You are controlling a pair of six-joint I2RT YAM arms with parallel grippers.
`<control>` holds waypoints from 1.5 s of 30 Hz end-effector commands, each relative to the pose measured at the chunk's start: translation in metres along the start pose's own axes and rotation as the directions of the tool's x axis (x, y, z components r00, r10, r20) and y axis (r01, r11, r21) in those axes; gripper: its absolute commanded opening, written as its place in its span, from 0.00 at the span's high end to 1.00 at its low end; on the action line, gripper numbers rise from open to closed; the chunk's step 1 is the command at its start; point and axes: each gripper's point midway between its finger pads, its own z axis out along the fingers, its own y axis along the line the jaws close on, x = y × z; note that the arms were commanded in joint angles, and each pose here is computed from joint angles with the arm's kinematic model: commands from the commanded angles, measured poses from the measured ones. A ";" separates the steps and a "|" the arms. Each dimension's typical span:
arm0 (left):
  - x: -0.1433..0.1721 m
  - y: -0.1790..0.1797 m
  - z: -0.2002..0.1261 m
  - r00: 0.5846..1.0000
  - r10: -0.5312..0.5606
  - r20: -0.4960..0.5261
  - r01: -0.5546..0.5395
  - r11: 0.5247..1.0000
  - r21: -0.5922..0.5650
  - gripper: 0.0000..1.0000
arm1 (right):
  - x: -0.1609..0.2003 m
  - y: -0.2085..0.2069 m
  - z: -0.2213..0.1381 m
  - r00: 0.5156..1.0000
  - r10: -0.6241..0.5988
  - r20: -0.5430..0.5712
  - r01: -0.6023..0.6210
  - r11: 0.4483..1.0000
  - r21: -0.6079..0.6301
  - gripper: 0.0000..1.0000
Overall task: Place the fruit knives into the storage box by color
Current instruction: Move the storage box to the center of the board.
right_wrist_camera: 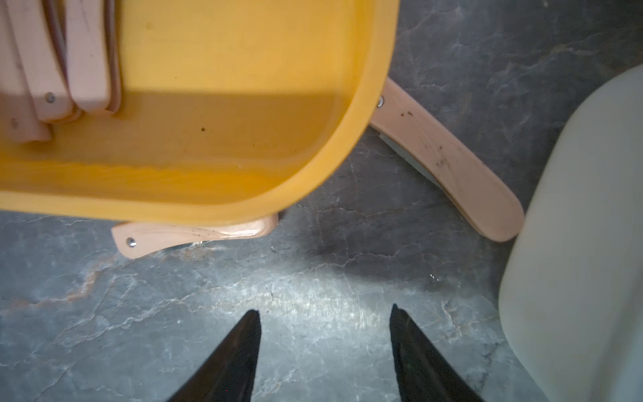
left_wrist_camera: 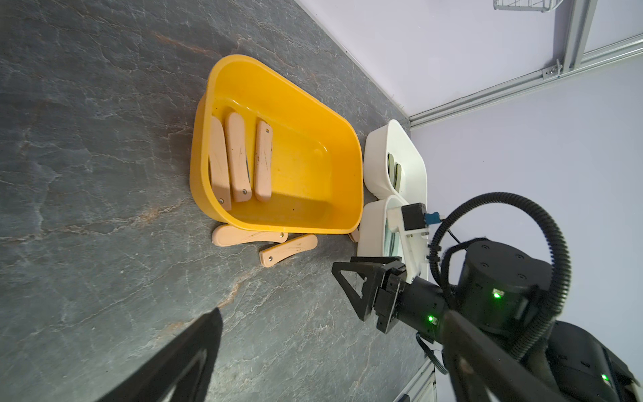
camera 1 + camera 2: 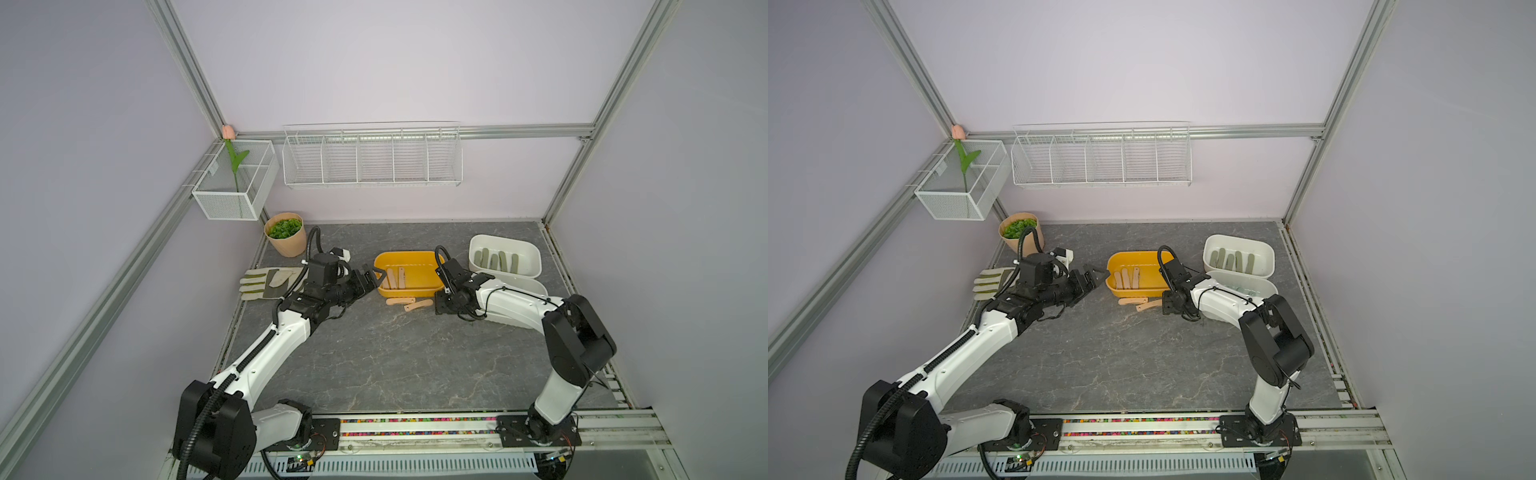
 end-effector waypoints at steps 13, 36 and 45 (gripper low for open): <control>-0.007 -0.006 0.004 1.000 0.005 0.017 -0.005 1.000 0.006 0.01 | -0.026 0.022 0.019 0.999 -0.041 -0.029 0.040 0.999 -0.034 0.43; 0.006 -0.008 0.018 1.000 0.012 -0.012 -0.012 1.000 0.013 0.01 | -0.045 0.050 0.020 0.998 -0.050 -0.036 0.046 0.993 -0.105 0.46; 0.039 -0.019 0.068 0.992 0.042 -0.116 -0.039 0.999 0.027 0.01 | -0.039 0.008 0.008 1.000 0.020 -0.009 -0.020 0.998 -0.059 0.46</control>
